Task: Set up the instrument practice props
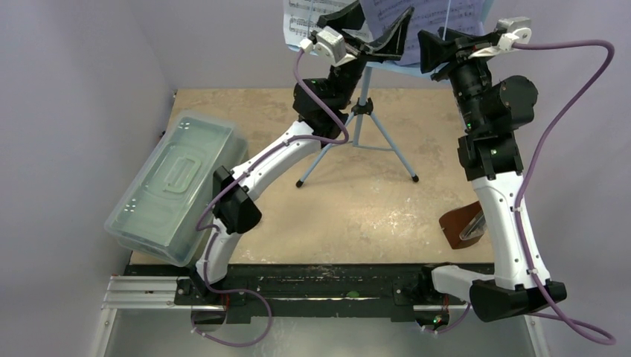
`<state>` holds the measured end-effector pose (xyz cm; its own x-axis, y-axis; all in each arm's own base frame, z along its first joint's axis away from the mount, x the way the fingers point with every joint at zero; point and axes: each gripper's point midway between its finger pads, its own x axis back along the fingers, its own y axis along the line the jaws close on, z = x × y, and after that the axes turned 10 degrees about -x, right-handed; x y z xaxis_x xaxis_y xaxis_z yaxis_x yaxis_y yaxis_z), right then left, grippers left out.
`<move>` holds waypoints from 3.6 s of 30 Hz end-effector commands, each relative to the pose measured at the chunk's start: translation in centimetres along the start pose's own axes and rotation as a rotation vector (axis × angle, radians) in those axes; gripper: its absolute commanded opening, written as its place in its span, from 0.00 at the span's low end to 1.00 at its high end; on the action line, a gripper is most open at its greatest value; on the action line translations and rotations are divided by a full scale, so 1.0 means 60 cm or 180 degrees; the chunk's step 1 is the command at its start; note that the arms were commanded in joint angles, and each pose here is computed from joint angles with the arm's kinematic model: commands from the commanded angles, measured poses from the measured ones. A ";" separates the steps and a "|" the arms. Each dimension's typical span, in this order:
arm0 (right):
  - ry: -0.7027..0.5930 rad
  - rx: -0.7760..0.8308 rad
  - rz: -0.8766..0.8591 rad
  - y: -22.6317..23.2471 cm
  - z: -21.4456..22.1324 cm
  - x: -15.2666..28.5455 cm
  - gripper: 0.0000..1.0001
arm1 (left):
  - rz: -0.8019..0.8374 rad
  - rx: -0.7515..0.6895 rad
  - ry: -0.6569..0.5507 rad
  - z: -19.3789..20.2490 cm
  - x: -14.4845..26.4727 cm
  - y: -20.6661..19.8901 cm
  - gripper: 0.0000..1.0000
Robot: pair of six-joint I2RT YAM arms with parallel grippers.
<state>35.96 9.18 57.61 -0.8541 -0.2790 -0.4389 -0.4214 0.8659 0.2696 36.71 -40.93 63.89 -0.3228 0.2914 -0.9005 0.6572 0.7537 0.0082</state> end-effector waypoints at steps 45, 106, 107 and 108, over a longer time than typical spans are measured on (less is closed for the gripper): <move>-0.0237 0.0016 -0.0111 0.013 -0.016 0.018 0.75 | 0.0076 -0.0049 -0.0406 -0.083 -0.040 0.030 0.40; 0.0891 -0.0241 0.5167 -0.374 0.211 0.553 0.99 | -0.0112 0.0053 0.3410 -0.077 0.554 0.076 0.94; 0.0923 -0.0298 0.5271 -0.379 0.216 0.569 0.99 | -0.0114 0.0087 0.3384 -0.080 0.555 0.075 0.94; 0.0989 -0.0374 0.5364 -0.379 0.226 0.582 0.99 | -0.0096 0.0107 0.3367 -0.083 0.554 0.072 0.94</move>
<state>22.22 -13.33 24.74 -0.4455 0.7393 0.5050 0.8951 0.3560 0.2685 26.48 -24.63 33.83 -0.7972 0.6031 0.0285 0.6025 0.7977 -0.0262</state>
